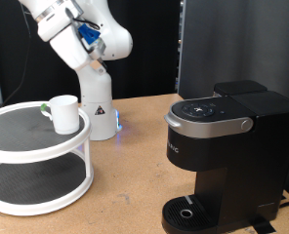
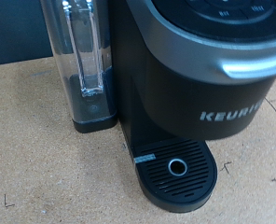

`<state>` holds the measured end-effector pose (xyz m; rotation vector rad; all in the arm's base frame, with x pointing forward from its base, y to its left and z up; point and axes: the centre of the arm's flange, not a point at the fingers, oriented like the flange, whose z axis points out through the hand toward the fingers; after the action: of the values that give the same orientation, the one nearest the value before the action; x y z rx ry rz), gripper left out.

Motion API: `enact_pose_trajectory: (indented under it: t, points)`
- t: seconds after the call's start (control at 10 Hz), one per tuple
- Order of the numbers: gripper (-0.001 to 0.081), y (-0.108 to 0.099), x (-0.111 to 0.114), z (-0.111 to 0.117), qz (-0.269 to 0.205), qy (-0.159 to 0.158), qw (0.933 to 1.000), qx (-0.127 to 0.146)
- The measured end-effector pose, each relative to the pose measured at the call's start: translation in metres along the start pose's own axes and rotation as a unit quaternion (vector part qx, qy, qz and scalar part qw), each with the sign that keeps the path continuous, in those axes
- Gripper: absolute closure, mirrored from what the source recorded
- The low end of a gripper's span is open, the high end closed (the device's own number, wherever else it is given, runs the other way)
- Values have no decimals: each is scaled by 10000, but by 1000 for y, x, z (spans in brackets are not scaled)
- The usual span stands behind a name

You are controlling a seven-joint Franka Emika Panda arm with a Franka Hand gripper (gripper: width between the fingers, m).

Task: Make a cup of coffee with the keurig machine

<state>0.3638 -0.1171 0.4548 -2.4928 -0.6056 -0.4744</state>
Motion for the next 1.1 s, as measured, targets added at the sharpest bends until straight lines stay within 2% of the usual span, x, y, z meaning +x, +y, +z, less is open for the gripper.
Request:
enact_pose_trajectory:
  t: [0.2, 0.4, 0.5, 0.8, 1.0, 1.1]
  points:
    - [805, 6, -24, -12, 219, 100, 9995, 206]
    - [805, 6, -51, -28, 24, -90, 9988, 488]
    - [805, 5, -58, -33, -94, -143, 9983, 563]
    - [805, 8, -62, -35, 331, 3, 9977, 595]
    - [805, 11, -82, -49, 487, 59, 9951, 859]
    - [805, 12, -94, -59, 477, -20, 9941, 974]
